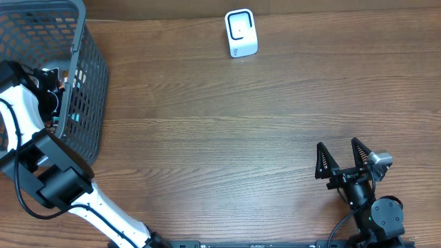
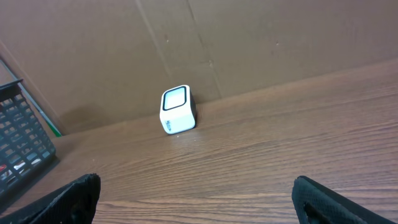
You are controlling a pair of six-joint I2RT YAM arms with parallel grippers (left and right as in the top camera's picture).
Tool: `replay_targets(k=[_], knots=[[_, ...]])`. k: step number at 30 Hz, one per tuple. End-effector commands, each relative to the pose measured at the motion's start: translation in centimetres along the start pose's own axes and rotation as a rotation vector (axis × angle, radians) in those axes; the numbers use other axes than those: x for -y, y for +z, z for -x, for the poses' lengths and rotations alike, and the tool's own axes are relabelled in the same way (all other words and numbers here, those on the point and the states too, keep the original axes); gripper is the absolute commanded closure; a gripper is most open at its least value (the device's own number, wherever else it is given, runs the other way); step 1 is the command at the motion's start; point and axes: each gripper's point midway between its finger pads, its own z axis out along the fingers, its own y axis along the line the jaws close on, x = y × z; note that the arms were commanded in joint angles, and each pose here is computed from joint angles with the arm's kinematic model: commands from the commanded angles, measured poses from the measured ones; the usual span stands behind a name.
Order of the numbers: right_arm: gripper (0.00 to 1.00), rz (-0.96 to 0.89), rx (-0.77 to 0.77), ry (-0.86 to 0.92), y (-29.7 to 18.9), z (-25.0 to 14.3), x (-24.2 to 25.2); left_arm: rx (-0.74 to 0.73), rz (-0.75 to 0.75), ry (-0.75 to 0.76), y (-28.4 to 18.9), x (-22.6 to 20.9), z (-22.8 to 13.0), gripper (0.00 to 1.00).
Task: Scan the item barcode
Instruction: 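Grasp the orange Kleenex tissue pack with the left gripper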
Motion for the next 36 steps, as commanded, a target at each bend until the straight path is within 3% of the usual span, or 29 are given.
replay_targets(k=[1, 7, 17, 28, 36], knots=[[0.00, -0.002, 0.006, -0.004, 0.0, -0.1, 0.1, -0.019, -0.016, 0.010, 0.8, 0.3, -0.6, 0.27], [0.00, -0.002, 0.006, -0.004, 0.0, -0.1, 0.1, -0.004, -0.010, -0.009, 0.0, 0.3, 0.0, 0.38], [0.00, -0.002, 0.006, -0.004, 0.0, -0.1, 0.1, 0.112, 0.027, -0.024, -6.0, 0.8, 3.2, 0.48], [0.00, -0.002, 0.006, -0.004, 0.0, -0.1, 0.1, 0.448, 0.121, -0.036, -20.0, 2.9, 7.6, 0.47], [0.00, -0.002, 0.006, -0.004, 0.0, -0.1, 0.1, 0.641, 0.150, -0.056, -29.7, 6.0, 6.5, 0.44]])
